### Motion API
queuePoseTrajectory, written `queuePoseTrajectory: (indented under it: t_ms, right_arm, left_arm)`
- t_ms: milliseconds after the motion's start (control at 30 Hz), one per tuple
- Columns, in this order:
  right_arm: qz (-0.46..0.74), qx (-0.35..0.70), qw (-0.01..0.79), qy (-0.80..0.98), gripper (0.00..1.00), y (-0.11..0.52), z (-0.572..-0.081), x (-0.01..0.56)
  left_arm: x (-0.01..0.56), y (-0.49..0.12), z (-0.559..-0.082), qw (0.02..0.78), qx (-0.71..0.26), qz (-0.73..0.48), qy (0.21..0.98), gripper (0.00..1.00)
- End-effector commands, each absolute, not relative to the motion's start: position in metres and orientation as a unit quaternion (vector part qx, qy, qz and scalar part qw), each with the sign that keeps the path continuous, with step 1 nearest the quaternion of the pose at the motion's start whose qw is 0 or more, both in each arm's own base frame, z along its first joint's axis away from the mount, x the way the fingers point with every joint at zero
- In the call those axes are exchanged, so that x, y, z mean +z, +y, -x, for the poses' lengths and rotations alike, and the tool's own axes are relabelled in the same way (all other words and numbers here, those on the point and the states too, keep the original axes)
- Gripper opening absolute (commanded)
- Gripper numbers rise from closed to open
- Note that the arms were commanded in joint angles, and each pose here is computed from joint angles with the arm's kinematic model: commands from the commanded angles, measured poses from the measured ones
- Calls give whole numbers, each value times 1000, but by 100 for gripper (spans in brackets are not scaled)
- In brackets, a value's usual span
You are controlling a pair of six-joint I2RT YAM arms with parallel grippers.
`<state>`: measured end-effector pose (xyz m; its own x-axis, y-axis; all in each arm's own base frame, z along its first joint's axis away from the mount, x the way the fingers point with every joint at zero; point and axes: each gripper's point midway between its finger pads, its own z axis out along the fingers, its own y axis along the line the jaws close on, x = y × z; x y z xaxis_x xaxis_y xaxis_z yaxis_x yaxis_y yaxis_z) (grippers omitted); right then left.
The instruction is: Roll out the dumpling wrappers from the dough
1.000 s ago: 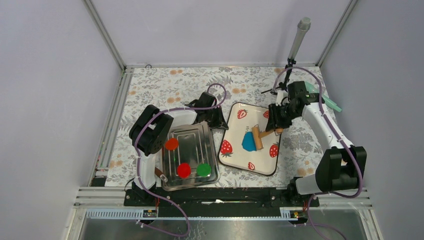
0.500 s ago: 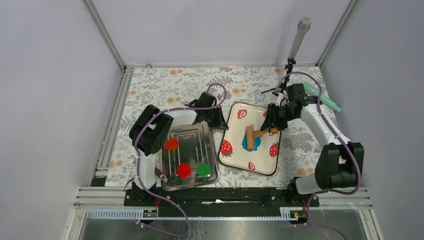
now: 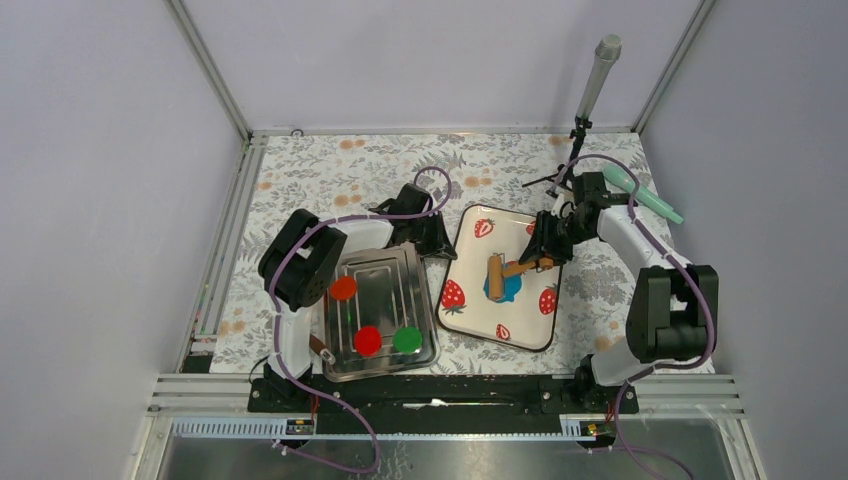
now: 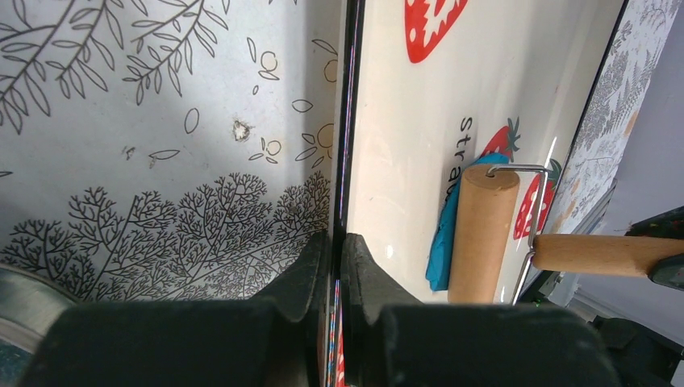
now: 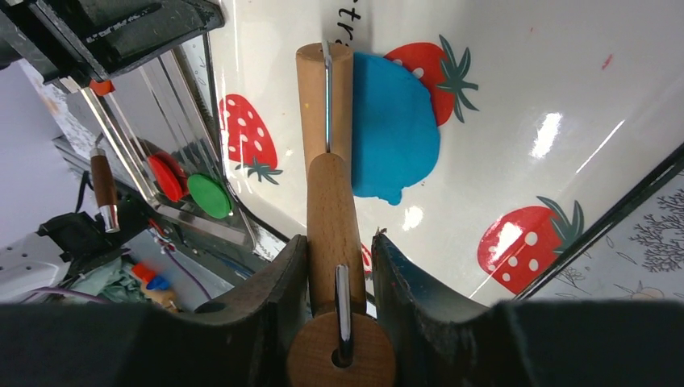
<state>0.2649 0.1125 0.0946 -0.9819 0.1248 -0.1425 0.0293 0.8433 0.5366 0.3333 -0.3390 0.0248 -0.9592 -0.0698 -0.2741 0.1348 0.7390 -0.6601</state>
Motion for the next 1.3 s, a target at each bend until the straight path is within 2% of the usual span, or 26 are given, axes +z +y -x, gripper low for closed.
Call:
queuePoseTrajectory:
  t_ms: [0,367,467,567,667,767,900,967,1100,1267]
  right_arm:
    - [-51,136,13,989,0,69,-241,27]
    - [-64,135,-22,989,0,73,-238,6]
    - [-53,185,-9,981,0,93,-246,16]
    - [-24,304,15,952,0,138,-261,55]
    - [25,439,37,897,0,185,-271,122]
    - [71,495,69,863,0,203,-277,180]
    - [176,426,132,878,0,182,-274,209]
    - [255,348,154,889,0,161,-275,207]
    - [425,185,146,874,0,121,-271,189]
    - [519,49,189,832,0,109,-281,177]
  left_arm:
    - [-14,-310,-328,119,-296,13,948,0]
    - [-12,-308,-328,124,-295,14,947,0]
    - [-11,-308,-328,125,-295,14,947,0]
    - [-10,-308,-329,127,-295,13,947,0]
    - [-11,-310,-328,124,-299,14,946,0]
    - [-12,-311,-328,122,-301,15,946,0]
    - [-13,-311,-328,119,-298,14,947,0]
    - [-13,-311,-328,120,-298,14,947,0]
    - [-12,-310,-329,121,-298,17,947,0]
    - [-13,-311,-329,120,-299,18,947,0]
